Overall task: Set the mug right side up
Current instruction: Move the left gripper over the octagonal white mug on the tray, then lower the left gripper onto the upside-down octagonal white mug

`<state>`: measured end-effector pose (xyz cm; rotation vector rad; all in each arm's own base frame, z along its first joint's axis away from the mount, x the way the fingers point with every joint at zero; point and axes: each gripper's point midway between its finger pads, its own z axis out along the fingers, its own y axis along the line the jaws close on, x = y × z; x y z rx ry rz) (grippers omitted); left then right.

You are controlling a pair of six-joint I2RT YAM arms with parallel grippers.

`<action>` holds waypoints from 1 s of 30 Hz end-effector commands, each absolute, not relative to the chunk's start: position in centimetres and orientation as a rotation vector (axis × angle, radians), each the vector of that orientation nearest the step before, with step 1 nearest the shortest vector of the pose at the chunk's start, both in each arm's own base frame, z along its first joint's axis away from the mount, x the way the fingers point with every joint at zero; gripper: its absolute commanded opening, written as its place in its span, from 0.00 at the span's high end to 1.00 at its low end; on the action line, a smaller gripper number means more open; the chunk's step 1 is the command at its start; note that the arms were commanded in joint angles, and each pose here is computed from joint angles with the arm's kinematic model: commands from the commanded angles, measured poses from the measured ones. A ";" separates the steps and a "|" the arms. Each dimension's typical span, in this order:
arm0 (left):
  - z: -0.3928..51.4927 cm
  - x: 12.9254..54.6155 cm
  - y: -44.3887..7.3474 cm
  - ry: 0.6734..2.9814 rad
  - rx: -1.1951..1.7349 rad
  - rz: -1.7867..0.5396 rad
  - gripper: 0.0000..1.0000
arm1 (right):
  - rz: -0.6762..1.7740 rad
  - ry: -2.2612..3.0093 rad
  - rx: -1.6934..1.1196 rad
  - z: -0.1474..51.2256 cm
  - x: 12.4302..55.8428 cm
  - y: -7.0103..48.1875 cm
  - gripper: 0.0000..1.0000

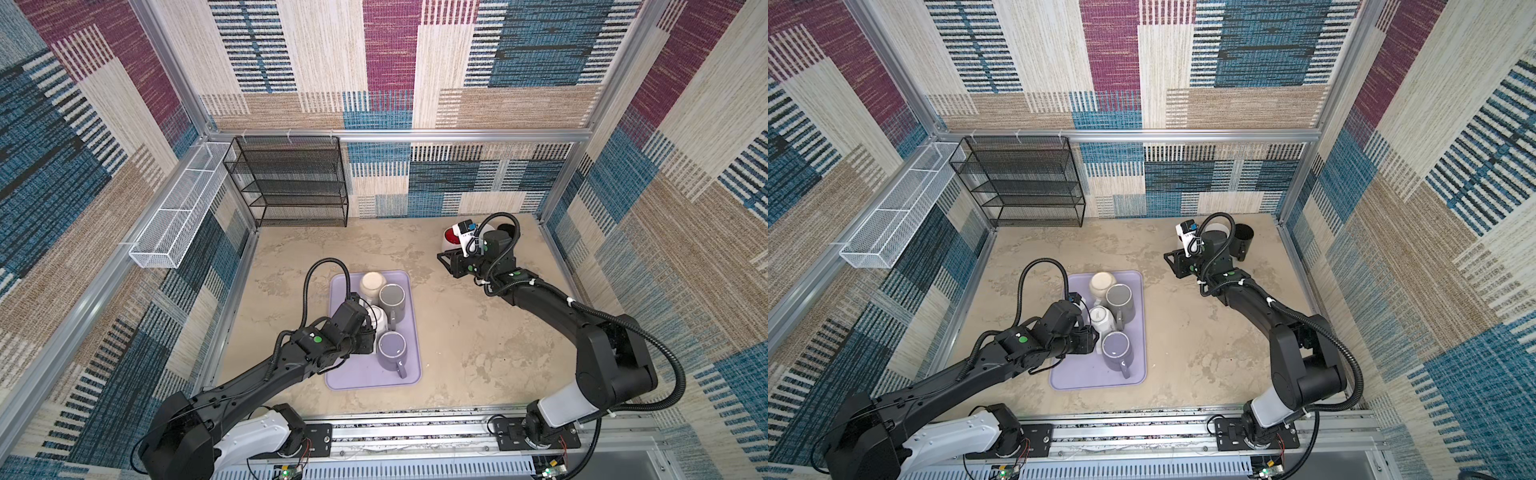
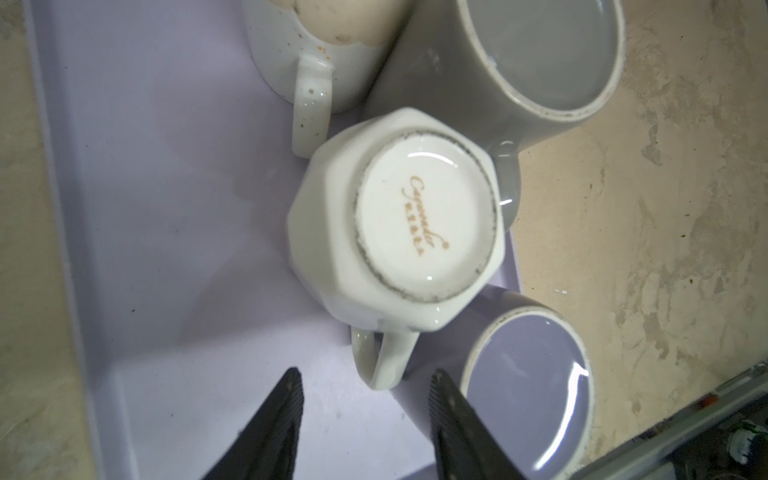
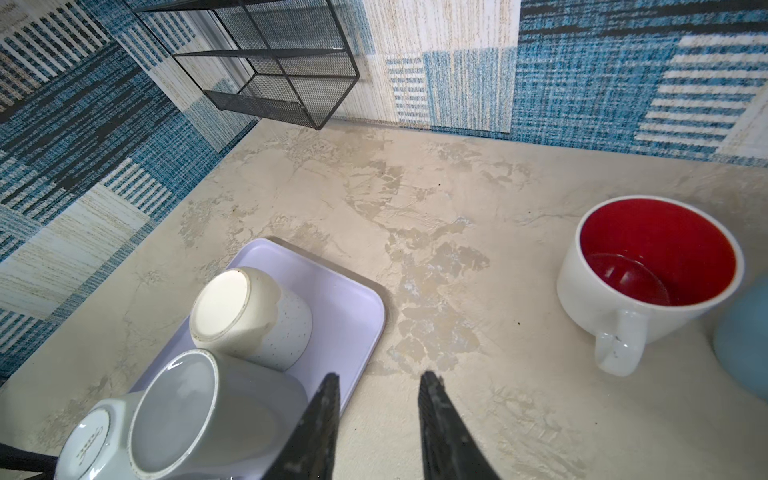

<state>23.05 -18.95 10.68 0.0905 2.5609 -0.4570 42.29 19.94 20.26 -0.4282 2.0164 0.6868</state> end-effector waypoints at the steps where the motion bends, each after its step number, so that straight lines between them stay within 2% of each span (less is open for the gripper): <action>1: 11.0 23.8 -19.3 2.537 0.068 -0.463 0.49 | 0.681 1.998 -0.428 20.7 42.5 20.0 0.65; 8: 9.9 24.2 -18.9 2.564 0.077 -0.388 0.51 | 0.679 2.001 -0.427 20.7 42.5 20.0 0.66; 21: 8.9 24.2 -19.5 2.594 0.094 -0.388 0.52 | 0.679 2.011 -0.429 20.4 42.6 20.1 0.66; 30: 8.4 24.4 -17.9 2.603 0.090 -0.264 0.56 | 0.672 2.013 -0.430 20.3 42.5 20.0 0.67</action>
